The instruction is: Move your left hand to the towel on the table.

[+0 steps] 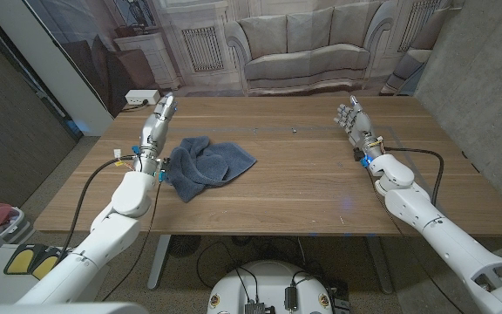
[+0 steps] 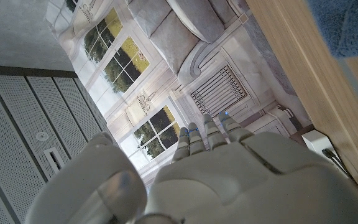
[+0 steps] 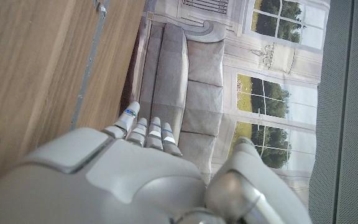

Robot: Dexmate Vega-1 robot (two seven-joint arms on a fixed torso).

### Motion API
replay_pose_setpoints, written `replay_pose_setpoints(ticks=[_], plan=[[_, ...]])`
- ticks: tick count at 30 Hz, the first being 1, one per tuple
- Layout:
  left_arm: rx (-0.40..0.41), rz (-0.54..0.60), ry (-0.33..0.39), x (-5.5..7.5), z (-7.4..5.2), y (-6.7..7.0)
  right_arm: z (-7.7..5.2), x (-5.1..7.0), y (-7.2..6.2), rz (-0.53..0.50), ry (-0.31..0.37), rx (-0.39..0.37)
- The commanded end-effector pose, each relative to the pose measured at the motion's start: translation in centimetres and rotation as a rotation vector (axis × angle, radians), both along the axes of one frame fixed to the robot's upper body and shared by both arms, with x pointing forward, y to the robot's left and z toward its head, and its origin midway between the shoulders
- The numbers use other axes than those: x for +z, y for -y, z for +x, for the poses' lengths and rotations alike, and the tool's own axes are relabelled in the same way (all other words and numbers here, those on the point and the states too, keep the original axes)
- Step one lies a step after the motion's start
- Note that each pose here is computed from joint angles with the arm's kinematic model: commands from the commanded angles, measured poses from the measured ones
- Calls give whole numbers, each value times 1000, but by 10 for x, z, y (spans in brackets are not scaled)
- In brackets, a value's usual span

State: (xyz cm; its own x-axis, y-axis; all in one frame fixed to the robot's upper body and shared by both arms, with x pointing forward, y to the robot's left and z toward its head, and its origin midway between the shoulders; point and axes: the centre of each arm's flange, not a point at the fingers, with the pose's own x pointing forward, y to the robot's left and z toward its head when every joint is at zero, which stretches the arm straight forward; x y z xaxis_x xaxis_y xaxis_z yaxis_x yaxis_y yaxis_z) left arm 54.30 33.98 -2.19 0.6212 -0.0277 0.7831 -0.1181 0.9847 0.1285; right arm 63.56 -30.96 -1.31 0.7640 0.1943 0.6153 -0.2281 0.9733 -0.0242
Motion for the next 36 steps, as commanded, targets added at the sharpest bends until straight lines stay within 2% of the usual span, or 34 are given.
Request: replay_pose_setpoints(ticks=[1,8,19,36], plan=[[93,47,5,-6,-11,-8,-14,9,3,-17,33,3],[150,75,0,-9,-11,-9,-20,12,9,2,50,-8],[187,90,2,-11,-9,-12,-24,12,15,9,44,-30],[307,169,11,5,-26,-23,-34,17,25,5,50,-69]])
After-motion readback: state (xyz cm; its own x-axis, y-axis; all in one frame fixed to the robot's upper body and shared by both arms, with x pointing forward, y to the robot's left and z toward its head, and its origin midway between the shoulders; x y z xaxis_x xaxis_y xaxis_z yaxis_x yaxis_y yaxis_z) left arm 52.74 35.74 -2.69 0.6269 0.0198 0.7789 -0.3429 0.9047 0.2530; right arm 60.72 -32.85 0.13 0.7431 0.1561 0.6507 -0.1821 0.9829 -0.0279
